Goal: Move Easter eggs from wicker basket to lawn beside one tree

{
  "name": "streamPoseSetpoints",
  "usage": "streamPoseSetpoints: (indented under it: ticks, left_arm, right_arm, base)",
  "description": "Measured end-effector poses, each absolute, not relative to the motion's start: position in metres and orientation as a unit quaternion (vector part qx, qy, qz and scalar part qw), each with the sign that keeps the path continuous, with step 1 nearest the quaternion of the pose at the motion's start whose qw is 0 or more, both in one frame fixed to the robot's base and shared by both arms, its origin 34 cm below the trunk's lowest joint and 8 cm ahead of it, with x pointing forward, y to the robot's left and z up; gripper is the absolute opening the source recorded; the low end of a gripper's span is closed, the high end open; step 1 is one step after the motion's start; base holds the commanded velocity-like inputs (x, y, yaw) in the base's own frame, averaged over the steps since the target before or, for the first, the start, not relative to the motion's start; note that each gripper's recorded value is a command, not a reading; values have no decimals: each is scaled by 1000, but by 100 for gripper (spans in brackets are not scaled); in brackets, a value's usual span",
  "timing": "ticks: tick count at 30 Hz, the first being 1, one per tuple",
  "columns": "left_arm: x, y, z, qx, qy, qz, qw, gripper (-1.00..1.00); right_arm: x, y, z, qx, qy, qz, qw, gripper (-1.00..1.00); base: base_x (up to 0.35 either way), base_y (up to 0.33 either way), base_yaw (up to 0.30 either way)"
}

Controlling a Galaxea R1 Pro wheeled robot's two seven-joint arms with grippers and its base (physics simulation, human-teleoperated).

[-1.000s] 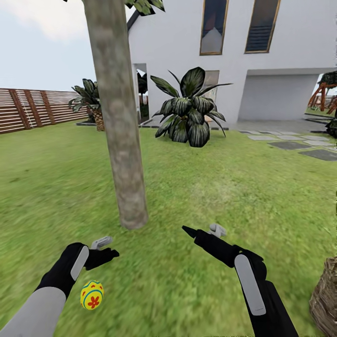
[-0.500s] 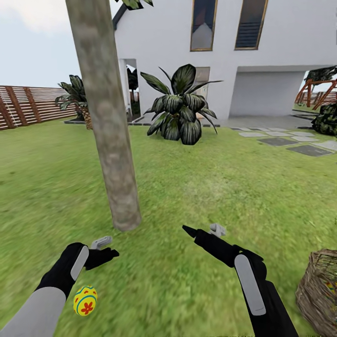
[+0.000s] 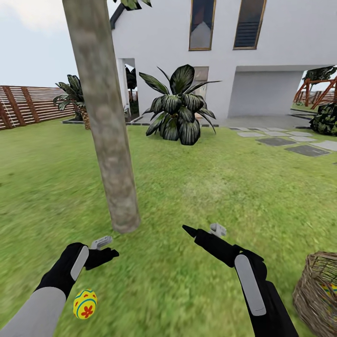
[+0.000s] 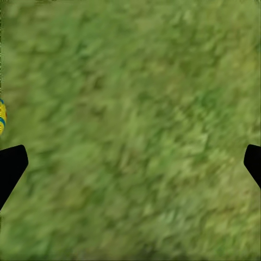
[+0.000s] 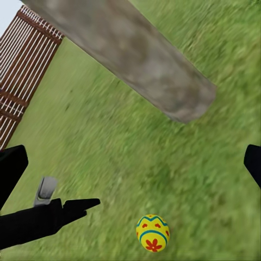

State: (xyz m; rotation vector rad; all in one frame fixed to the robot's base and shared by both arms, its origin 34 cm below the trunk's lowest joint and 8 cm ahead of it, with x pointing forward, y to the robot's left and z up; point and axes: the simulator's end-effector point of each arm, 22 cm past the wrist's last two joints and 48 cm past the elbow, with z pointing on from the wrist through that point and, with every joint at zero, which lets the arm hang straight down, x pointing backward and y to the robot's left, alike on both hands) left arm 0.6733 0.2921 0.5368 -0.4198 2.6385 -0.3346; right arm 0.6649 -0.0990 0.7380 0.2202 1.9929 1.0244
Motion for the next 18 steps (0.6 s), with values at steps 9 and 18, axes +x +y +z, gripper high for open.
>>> streamPoseSetpoints:
  ticks: [9, 18]
  left_arm:
    - [676, 293, 555, -152, 956, -120, 222, 100]
    - [679, 293, 573, -152, 956, -120, 222, 100]
  right_arm:
    - [668, -99, 759, 86, 798, 411, 432, 100]
    - [671, -99, 779, 86, 797, 411, 435, 100]
  base:
    - [0, 0, -80]
    - [0, 0, -10]
